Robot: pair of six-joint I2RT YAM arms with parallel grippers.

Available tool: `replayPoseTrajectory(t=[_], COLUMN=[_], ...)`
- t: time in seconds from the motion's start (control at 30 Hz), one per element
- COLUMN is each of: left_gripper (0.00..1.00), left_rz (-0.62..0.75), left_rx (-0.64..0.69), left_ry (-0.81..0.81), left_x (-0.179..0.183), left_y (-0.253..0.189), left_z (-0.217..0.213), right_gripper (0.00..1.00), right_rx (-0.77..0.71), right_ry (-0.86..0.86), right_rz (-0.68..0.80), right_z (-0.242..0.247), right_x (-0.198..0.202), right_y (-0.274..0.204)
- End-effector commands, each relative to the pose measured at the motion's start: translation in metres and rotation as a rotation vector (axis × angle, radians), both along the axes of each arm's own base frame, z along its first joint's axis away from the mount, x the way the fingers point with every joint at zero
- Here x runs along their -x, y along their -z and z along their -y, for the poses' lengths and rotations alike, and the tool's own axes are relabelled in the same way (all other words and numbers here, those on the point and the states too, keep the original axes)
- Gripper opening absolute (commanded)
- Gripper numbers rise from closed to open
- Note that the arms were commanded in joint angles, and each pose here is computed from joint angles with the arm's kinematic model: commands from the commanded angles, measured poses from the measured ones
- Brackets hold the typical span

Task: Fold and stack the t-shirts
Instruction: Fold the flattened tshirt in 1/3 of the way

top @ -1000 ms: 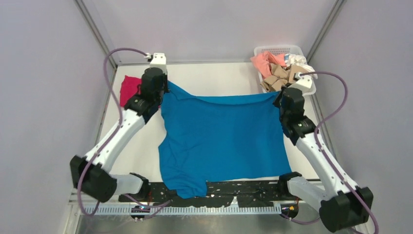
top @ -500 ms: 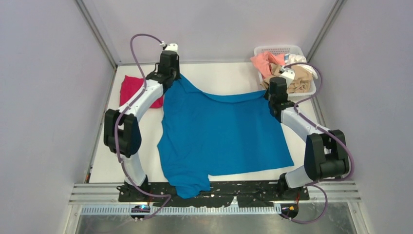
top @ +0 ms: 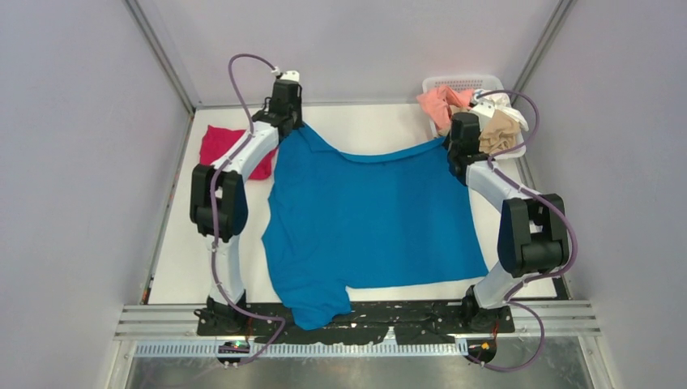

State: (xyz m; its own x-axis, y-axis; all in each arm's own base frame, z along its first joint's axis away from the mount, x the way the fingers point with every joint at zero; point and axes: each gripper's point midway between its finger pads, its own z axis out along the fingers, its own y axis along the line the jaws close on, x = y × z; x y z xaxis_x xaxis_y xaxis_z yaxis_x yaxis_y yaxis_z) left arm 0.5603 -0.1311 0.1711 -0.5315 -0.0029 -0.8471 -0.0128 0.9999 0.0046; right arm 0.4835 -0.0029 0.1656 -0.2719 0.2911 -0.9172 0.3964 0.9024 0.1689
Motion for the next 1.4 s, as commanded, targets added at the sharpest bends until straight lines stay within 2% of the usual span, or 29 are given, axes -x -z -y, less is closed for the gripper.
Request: replayPoseTrajectory(t=[0.0,0.17,0.3,0.53,0.77,0.97,1.17,1.37], left_gripper=[0.00,0.00,0.00,0.00,0.00,0.00,0.00,0.00], left_rz=[0.017,0.010,-0.006,-0.092,-0.188,-0.240,-0.275,-0.302], left_rx=[0.026,0.071,0.115,0.195,0.235,0.214,0.194,0.209], left_ry=[-0.028,0.020,0.013,0.026,0.006,-0.078,-0.154,-0.145], left_x=[-0.009,0.009,0.040,0.099,0.135,0.177,0.204,0.226], left_y=[-0.011,-0.019,-0.026,-0.002,0.021,0.023,0.018,0.021], left_z=[-0.006,0.001,-0.002,0.003,0.002,-0.005,-0.015,-0.013], right_gripper=[0.06,0.06,0.06,0.06,0.06,0.06,0.06,0.08], right_rx=[0.004,-0.015,-0.029,-0.018,-0.008,0.032,0.067,0.089], right_ry=[0.027,-0.009,-0.016,-0.043,-0.072,-0.042,-0.042,-0.062], right_rz=[0.084,0.112,0.110,0.017,-0.065,-0.118,-0.144,-0.180], right_z=[0.009,0.003,0.003,0.001,-0.001,0.009,0.014,0.016], right_x=[-0.011,-0.002,0.016,0.038,0.053,0.061,0.062,0.066], right_y=[-0.029,-0.043,-0.046,-0.036,-0.024,-0.023,-0.034,-0.036])
